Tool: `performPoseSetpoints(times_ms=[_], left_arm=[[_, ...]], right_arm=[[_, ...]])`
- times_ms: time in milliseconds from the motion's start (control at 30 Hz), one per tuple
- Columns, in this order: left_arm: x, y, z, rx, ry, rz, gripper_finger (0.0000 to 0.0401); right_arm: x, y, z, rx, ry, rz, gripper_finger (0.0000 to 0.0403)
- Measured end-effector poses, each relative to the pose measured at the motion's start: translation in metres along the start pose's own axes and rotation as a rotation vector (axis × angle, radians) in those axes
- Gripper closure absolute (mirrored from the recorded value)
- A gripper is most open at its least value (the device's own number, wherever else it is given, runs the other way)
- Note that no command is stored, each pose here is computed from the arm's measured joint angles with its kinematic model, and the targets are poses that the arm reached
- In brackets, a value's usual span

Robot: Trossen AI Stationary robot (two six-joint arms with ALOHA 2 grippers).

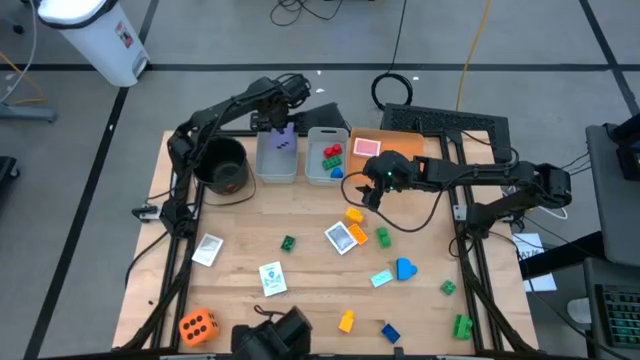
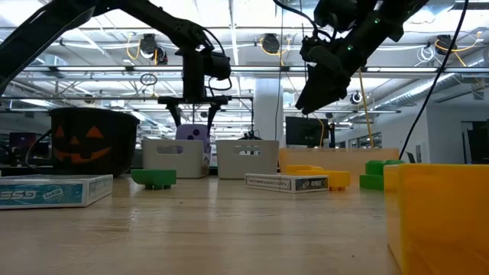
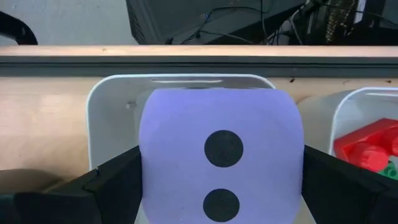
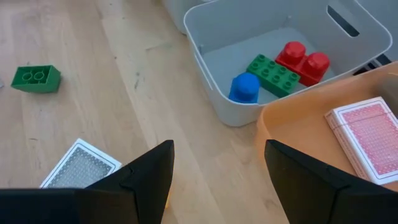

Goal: Pick & Place Toys
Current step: Put the purple dice into the left gray bin

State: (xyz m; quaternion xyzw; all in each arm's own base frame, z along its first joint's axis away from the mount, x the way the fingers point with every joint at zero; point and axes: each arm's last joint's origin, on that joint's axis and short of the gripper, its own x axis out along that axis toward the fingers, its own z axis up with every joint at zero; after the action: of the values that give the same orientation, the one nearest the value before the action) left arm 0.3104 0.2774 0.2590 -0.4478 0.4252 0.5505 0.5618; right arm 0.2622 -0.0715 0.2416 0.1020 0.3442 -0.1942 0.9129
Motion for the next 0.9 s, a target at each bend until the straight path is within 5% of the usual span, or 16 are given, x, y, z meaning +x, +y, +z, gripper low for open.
performPoseSetpoints(times_ms=[900], left_arm=[[0.042, -0.017, -0.001, 0.036, 0.012, 0.034, 0.0041]], right_arm=[[0.0, -0.001, -0.005, -0.03, 0.049, -0.007, 0.0161]])
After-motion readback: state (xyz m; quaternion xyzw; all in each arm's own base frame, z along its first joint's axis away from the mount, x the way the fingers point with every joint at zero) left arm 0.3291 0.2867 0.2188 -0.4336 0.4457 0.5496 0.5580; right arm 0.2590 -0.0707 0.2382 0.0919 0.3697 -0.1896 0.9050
